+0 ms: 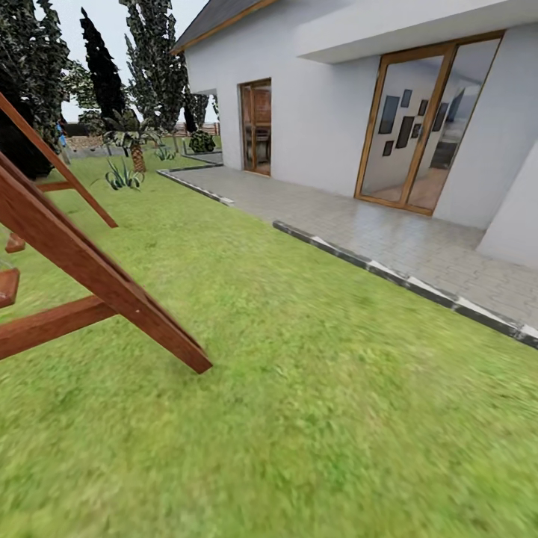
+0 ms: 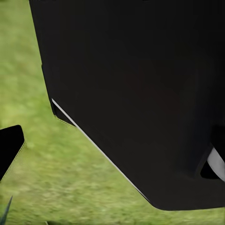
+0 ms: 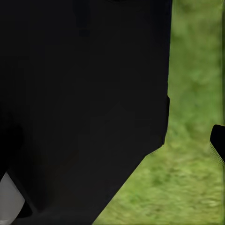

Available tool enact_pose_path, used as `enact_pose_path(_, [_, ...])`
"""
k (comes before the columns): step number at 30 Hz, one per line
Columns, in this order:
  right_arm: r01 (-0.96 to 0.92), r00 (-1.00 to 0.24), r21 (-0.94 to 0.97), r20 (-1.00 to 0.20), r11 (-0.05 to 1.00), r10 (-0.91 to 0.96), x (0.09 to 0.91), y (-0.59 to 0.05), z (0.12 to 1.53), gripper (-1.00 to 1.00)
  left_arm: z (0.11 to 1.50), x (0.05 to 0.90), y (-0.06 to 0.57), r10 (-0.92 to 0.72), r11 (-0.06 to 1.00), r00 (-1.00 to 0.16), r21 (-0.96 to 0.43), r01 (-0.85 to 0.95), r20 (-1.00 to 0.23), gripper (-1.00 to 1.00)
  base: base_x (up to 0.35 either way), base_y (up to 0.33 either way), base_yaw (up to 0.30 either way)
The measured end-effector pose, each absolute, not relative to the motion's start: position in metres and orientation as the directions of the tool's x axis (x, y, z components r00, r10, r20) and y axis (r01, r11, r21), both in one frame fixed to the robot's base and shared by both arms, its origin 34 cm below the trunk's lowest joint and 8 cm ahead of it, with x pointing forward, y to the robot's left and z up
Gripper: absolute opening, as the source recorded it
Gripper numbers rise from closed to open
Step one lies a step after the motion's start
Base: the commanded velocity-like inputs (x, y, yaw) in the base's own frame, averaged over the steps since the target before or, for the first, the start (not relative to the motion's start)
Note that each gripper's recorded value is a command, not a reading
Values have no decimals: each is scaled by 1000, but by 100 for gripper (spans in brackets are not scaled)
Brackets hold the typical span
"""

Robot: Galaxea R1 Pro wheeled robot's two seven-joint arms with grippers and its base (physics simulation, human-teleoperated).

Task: Take the three Easter eggs out of the wicker basket on the lawn in the garden, then place them on the lawn next to a single tree (choose any tree) so that all three eggs are next to the same tree and none are left in the basket.

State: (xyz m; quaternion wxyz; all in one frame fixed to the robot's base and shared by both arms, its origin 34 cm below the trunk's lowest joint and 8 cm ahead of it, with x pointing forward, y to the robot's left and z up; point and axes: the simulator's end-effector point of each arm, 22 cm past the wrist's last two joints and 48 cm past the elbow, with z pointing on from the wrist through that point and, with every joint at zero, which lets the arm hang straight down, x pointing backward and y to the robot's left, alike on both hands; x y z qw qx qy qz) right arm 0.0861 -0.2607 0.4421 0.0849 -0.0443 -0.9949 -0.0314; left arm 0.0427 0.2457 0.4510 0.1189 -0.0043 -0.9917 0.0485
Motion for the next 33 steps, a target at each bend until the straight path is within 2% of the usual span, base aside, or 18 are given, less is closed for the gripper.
enact_pose_path(8, [93,-982,55,172,994,82,86,-261,442,100,451,43,246,20,995,-972,-97,-3,235,100,341,0,-28])
enact_pose_path(20, [92,-982,55,173,994,81,85,-261,442,100,451,42,246,21,995,-971,-97,-2,237,100,341,0,-250])
enact_pose_path(33, [93,-981,55,174,994,83,85,-261,442,100,451,42,246,21,995,-971,-97,-2,238,100,341,0,-14])
